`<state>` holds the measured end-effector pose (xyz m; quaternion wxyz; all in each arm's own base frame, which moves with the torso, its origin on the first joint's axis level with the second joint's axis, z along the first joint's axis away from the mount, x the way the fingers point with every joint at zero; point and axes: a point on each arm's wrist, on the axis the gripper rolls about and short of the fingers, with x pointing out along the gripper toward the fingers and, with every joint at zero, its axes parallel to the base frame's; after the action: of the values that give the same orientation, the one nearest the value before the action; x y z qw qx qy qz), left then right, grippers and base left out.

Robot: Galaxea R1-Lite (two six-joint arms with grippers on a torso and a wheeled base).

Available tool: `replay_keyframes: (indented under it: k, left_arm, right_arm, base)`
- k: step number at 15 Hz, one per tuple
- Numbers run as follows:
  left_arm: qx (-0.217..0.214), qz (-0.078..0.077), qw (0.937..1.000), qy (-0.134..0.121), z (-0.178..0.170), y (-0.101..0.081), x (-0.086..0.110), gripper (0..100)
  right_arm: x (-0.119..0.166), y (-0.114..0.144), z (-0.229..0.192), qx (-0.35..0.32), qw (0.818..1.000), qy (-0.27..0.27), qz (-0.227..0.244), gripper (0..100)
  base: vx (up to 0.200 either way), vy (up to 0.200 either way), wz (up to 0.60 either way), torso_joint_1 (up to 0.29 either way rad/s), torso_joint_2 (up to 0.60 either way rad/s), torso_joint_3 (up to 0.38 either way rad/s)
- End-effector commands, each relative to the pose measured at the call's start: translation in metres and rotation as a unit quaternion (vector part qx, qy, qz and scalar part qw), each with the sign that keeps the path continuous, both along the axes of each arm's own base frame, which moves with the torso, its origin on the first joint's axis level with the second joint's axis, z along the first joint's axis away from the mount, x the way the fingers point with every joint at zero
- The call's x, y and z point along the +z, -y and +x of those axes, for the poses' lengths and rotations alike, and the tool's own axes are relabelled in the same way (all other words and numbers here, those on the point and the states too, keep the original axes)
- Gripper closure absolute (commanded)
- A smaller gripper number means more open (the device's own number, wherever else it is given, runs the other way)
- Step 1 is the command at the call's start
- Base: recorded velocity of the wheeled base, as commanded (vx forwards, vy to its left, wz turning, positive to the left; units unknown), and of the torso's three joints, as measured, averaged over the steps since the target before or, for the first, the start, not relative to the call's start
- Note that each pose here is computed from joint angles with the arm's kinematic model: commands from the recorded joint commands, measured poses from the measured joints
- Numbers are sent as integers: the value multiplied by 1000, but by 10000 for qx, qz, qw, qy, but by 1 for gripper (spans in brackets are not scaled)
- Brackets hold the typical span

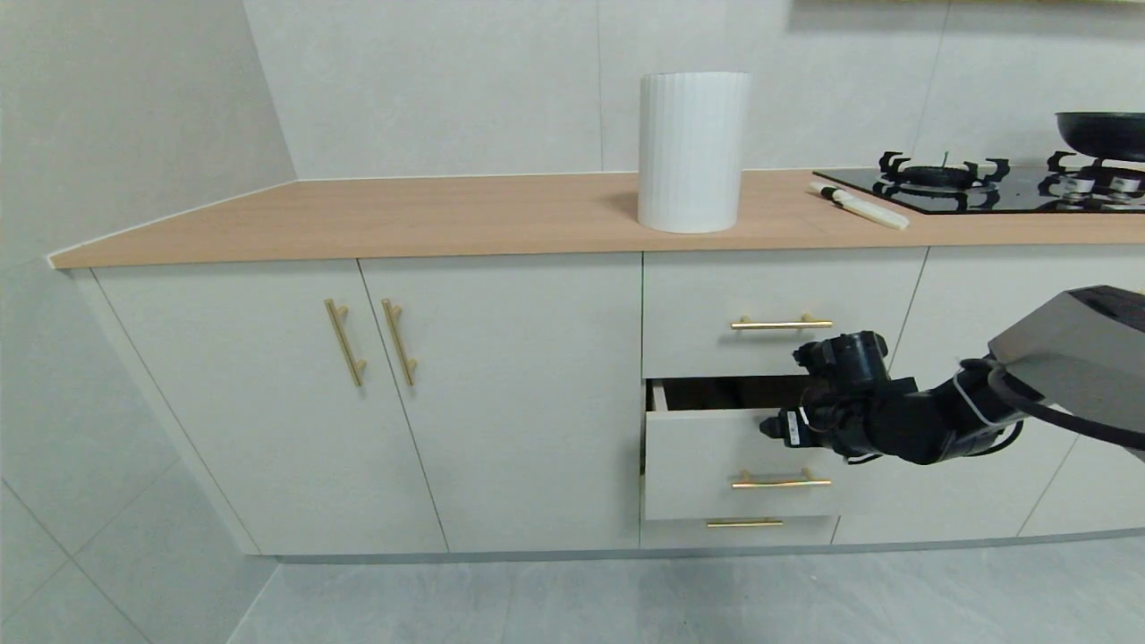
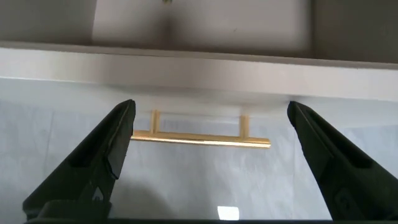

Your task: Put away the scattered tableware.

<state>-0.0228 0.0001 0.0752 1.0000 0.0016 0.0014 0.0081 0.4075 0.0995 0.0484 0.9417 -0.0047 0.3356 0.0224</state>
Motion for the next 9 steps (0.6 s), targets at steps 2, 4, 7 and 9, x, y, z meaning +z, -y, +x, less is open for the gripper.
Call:
replay_keyframes:
  k: [2,4,7,9]
  left_arm:
    - [4,-1,10000,-1,0,0,0,0]
    - [4,-1,10000,-1,0,0,0,0]
    - [4,-1,10000,6,0,0,0,0]
    - [4,-1,10000,6,0,0,0,0]
  right_arm:
    - [-18,4,8,-75,10000,55,20,0]
    - [-25,9,13,-142,9998,153,39,0]
    - [-32,12,25,-349,9987,294,210,0]
    - [-35,11,31,-470,9977,345,348,0]
  base:
    - [0,0,0,0,0,0]
    - [0,0,0,0,0,0]
    - [0,0,0,0,0,0]
    - [0,0,0,0,0,0]
